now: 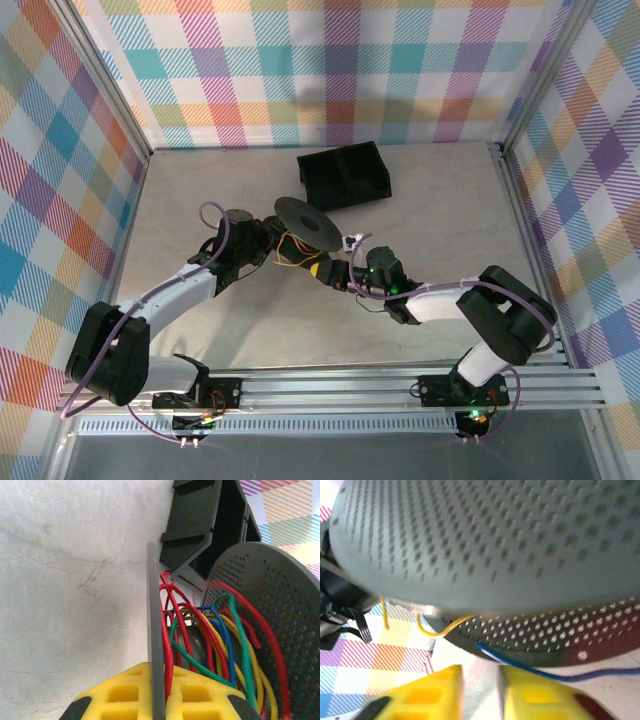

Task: Wrap the cables

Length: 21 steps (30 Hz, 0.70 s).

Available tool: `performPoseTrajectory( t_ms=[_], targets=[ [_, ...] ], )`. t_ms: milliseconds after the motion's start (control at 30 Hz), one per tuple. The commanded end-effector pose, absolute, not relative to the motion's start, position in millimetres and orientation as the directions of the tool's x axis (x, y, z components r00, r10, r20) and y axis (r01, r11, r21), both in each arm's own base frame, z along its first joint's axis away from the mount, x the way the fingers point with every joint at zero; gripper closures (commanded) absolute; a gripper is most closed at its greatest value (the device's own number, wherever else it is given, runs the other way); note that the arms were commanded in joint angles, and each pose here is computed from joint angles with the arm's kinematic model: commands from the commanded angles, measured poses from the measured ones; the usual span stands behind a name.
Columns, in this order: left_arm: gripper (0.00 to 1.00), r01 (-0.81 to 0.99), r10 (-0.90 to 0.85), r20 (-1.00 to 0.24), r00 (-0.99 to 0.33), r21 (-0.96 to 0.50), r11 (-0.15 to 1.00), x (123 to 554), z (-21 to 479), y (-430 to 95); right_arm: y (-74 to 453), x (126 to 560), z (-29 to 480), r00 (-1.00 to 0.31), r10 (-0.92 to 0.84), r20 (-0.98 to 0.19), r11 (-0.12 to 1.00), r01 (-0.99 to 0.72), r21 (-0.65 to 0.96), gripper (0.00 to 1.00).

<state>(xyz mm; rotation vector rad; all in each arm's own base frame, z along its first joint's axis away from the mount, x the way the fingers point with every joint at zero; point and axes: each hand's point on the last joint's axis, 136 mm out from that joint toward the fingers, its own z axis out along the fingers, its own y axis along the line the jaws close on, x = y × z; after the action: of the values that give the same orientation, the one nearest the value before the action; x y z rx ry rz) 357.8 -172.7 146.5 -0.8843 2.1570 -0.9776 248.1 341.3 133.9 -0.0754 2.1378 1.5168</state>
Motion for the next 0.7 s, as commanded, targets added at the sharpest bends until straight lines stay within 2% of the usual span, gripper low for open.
performPoseTrajectory(
  t_ms=[0, 67, 200, 367, 467, 533, 667],
  targets=[
    [1.00, -0.243, -0.773, -0.280, -0.569, -0.841, 0.483, 374, 170, -180, 333, 243, 133, -0.829, 0.172, -0.532, 0.485, -0.399, 0.778, 0.59],
    [1.00, -0.258, -0.760, -0.287, -0.584, -0.822, 0.508, 376, 155, -181, 317, 233, 120, -0.826, 0.102, -0.555, 0.571, -0.408, 0.712, 0.46],
    [1.00, -0.279, -0.730, -0.283, -0.623, -0.791, 0.544, 379, 122, -187, 282, 212, 109, -0.802, -0.003, -0.597, 0.663, -0.449, 0.599, 0.23],
    [1.00, -0.277, -0.691, -0.273, -0.669, -0.772, 0.572, 379, 91, -198, 237, 204, 117, -0.769, 0.009, -0.639, 0.766, -0.406, 0.498, 0.04],
    [1.00, -0.300, -0.668, -0.272, -0.692, -0.734, 0.609, 375, 74, -201, 210, 208, 124, -0.737, 0.049, -0.674, 0.833, -0.342, 0.434, 0.00],
    [0.92, -0.323, -0.654, -0.280, -0.703, -0.693, 0.644, 371, 65, -199, 197, 212, 129, -0.718, 0.071, -0.692, 0.862, -0.306, 0.405, 0.01],
    [0.64, -0.374, -0.612, -0.303, -0.730, -0.573, 0.730, 359, 56, -186, 182, 217, 134, -0.703, 0.078, -0.707, 0.900, -0.256, 0.353, 0.01]
  ],
)
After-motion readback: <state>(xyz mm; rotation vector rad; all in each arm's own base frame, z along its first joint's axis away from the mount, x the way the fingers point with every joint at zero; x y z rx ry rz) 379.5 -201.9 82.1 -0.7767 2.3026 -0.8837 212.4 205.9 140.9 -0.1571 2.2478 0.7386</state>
